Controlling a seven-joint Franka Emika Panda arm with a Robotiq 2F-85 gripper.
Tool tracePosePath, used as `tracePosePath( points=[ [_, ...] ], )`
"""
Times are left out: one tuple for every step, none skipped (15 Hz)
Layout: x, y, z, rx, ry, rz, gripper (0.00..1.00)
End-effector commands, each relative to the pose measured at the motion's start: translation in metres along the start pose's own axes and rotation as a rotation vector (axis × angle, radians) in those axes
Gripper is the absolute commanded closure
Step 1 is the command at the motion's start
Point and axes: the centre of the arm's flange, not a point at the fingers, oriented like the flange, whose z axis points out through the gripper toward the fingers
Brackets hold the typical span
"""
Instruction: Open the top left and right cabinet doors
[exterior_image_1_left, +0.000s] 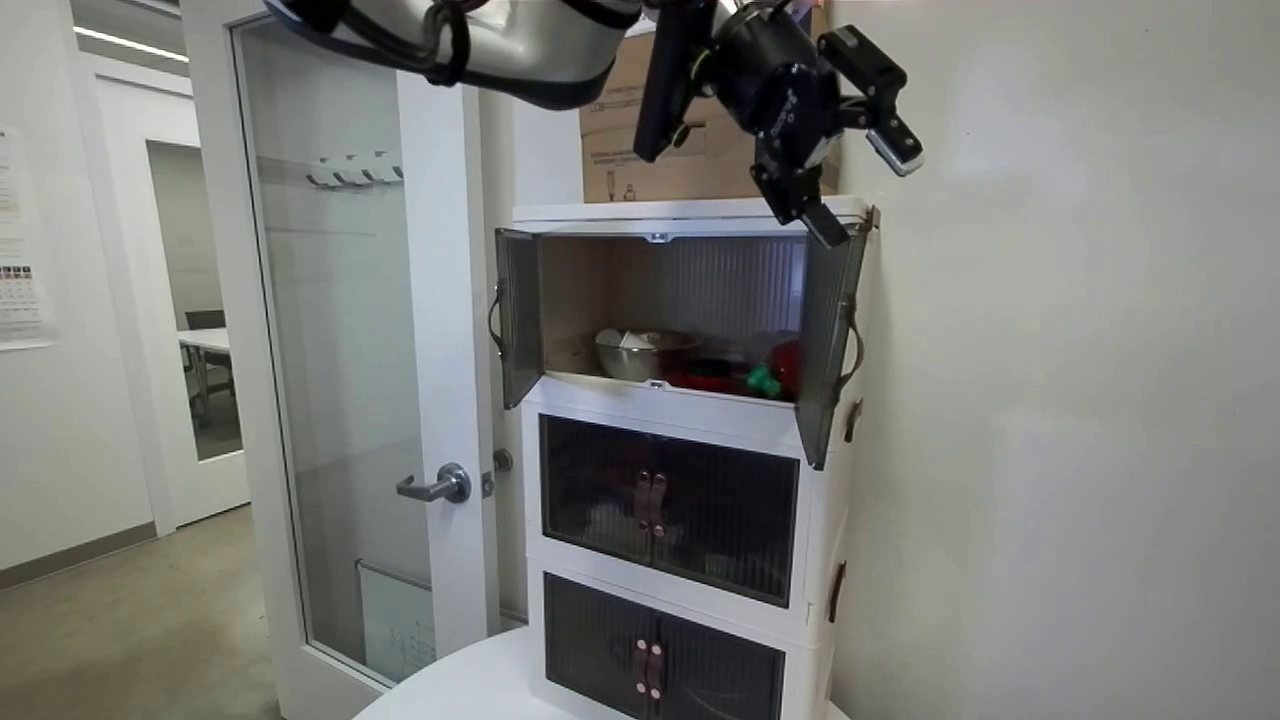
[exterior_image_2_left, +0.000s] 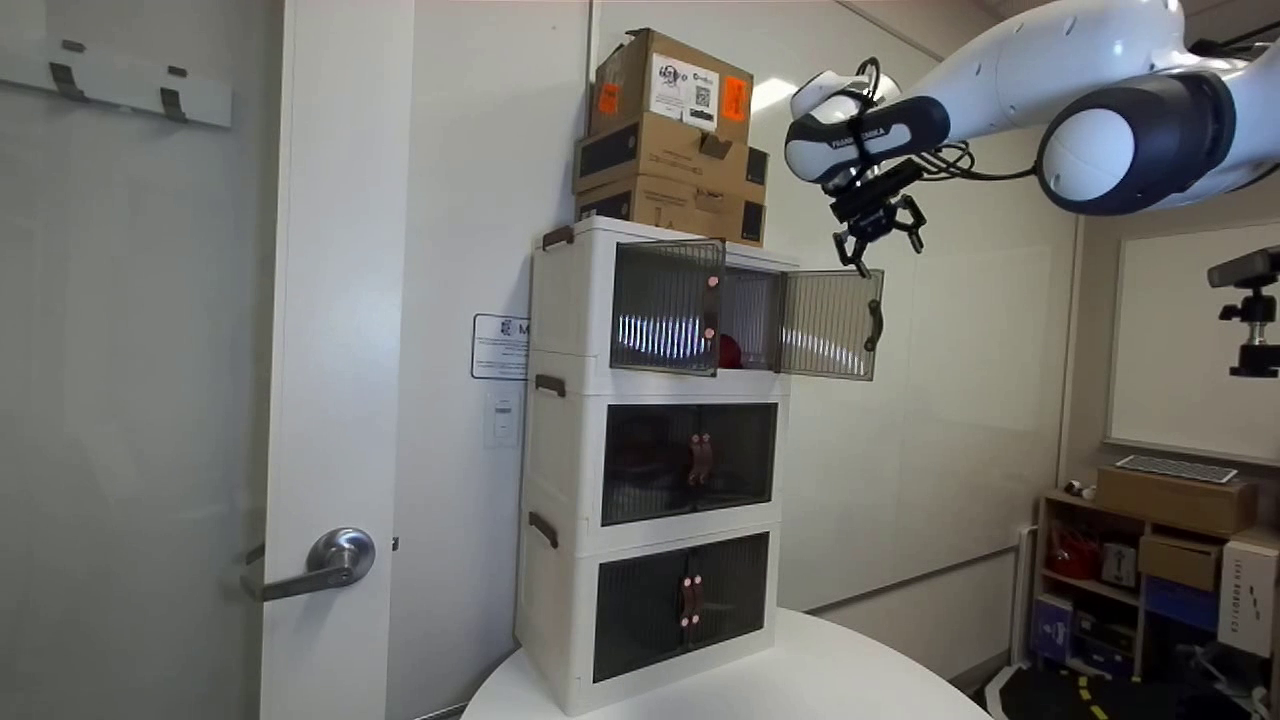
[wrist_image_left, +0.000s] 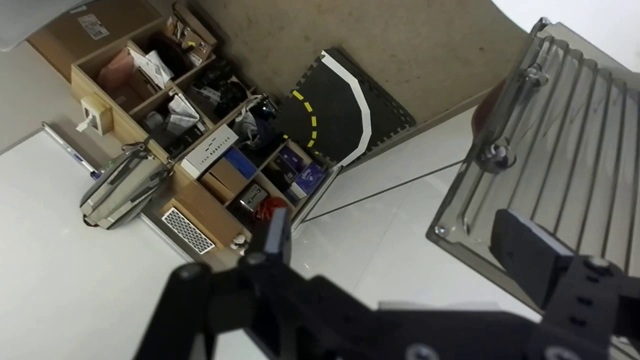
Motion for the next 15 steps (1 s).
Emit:
tracePosePath(
  points=[
    [0.005, 0.011, -0.033, 0.154, 0.004, -0.116, 0.0],
    [-0.002, 0.017, -0.049, 0.189, 0.014, -0.148, 0.0],
    [-0.012, 0.026, -0.065, 0.222, 0.034, -0.181, 0.0],
    [-0.02, 0.039, -0.083, 0.252, 0.053, -0.215, 0.0],
    [-0.03, 0.053, -0.103, 0.279, 0.08, -0.249, 0.0],
    [-0.039, 0.065, -0.121, 0.313, 0.104, -0.281, 0.0],
    [-0.047, 0.077, -0.138, 0.348, 0.125, -0.314, 0.0],
    [-0.056, 0.079, -0.15, 0.386, 0.142, -0.348, 0.0],
    [-0.063, 0.072, -0.157, 0.432, 0.16, -0.376, 0.0],
    [-0.07, 0.078, -0.167, 0.479, 0.178, -0.407, 0.0],
    [-0.078, 0.069, -0.167, 0.526, 0.193, -0.433, 0.0],
    [-0.083, 0.061, -0.168, 0.573, 0.209, -0.461, 0.0],
    [-0.09, 0.045, -0.16, 0.615, 0.232, -0.489, 0.0],
    [-0.094, 0.033, -0.154, 0.655, 0.247, -0.522, 0.0],
    [-0.096, 0.022, -0.147, 0.693, 0.261, -0.556, 0.0]
  ],
)
